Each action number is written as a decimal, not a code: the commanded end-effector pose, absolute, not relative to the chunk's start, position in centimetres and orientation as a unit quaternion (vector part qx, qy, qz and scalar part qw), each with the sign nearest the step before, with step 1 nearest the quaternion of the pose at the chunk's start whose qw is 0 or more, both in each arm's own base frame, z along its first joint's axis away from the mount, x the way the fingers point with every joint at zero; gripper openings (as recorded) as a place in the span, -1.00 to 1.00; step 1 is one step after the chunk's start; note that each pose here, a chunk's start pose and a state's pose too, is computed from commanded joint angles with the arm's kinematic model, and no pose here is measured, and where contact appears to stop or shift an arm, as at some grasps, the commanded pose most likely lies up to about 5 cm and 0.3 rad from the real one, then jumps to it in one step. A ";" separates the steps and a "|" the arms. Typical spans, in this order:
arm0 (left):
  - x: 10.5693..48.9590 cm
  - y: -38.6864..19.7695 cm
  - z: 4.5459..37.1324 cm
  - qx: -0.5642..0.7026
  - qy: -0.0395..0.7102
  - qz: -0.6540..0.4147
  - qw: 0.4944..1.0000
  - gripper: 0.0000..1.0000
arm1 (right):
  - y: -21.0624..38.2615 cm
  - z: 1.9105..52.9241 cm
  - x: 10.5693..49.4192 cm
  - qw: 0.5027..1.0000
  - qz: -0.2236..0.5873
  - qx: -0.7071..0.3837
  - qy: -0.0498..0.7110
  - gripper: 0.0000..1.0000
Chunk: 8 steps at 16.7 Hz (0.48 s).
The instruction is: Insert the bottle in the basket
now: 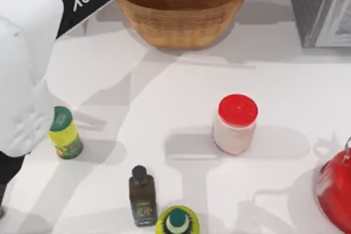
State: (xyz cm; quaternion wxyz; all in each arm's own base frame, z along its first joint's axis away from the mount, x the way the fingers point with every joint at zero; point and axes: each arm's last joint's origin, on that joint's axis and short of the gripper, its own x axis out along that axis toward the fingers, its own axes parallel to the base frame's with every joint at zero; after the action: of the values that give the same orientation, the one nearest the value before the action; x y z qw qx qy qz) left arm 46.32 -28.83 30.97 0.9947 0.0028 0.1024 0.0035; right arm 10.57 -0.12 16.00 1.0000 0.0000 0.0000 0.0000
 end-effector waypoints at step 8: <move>47.6 -28.8 29.5 0.002 0.102 0.003 0.995 -0.70 | -0.1 16.0 10.6 1.000 0.000 0.000 0.000 1.00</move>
State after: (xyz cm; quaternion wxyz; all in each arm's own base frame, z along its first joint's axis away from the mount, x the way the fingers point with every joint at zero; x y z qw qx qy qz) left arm 47.59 -28.79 29.48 0.9948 0.0019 0.1016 0.0029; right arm 10.57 -0.12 16.00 1.0000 0.0000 0.0000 0.0000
